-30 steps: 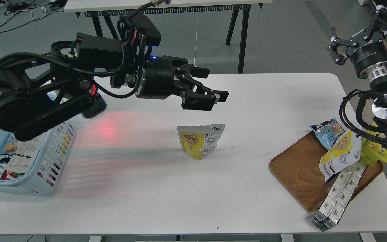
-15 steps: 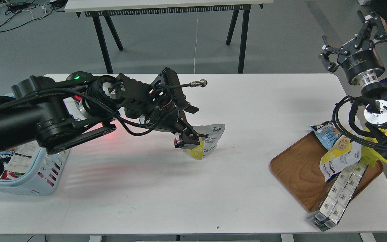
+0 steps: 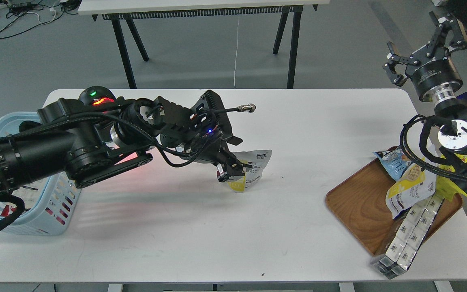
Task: Scan snack and place in basket
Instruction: 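Reach the left gripper to the yellow pouch and grasp it, then lift the yellow pouch and move it toward the barcode scanner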
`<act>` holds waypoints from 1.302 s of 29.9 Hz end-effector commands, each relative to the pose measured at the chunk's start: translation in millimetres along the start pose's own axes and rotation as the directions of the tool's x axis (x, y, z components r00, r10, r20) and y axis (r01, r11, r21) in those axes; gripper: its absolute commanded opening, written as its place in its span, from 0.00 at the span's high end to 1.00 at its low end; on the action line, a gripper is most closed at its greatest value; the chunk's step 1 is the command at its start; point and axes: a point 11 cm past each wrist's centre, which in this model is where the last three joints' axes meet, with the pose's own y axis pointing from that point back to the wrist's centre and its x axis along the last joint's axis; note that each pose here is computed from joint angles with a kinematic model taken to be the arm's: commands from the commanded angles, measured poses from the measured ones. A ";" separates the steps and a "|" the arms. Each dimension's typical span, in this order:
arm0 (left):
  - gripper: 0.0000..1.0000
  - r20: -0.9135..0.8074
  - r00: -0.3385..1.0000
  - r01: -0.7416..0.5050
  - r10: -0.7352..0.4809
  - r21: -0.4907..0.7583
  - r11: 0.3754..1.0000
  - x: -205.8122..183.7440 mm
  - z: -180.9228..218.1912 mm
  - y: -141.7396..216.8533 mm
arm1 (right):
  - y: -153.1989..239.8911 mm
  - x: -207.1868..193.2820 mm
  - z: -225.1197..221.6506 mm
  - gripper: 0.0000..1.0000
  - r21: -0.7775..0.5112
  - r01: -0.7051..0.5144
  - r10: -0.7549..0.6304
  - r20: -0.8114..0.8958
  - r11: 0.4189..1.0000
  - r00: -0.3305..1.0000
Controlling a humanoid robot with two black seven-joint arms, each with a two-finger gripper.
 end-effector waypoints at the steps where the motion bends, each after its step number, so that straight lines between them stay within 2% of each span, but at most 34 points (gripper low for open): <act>1: 0.55 -0.012 1.000 0.008 -0.008 0.011 1.000 -3.1 -4.5 -1.3 | 0.1 0.4 -0.9 0.01 0.002 -0.001 0.001 -0.001 1.000 1.000; 4: 0.59 -0.019 1.000 0.013 -0.013 0.020 1.000 -5.1 -7.9 -1.1 | 0.2 0.9 -1.1 0.01 0.003 -0.002 0.002 -0.002 1.000 1.000; 13: 0.91 -0.014 1.000 0.010 -0.010 -0.004 1.000 -2.6 -7.5 1.8 | 0.2 0.8 -1.1 0.01 0.002 -0.002 0.002 -0.002 1.000 1.000; 18: 0.99 -0.015 1.000 0.009 -0.010 -0.039 0.999 -3.0 -2.6 0.9 | 0.0 1.3 -1.6 0.01 0.003 -0.003 0.003 -0.005 1.000 1.000; 26: 1.00 -0.005 1.000 -0.013 0.013 -0.032 0.999 0.5 -5.8 15.1 | -0.3 0.8 -1.5 0.01 0.001 -0.001 0.001 -0.007 1.000 1.000; 31: 1.00 -0.010 0.998 -0.056 0.056 0.011 0.998 1.7 -20.5 46.1 | -0.2 1.3 -1.7 0.01 0.002 -0.003 0.003 -0.007 1.000 1.000; 35: 1.00 -0.027 0.999 -0.036 0.036 0.016 0.999 -16.5 -32.3 72.2 | -0.3 1.2 -2.0 0.01 0.003 -0.003 0.003 -0.006 1.000 1.000; 39: 1.00 -0.060 0.998 -0.021 0.026 0.079 0.997 -32.7 -51.6 96.6 | -0.3 1.2 -2.0 0.01 0.003 -0.003 0.003 -0.006 1.000 1.000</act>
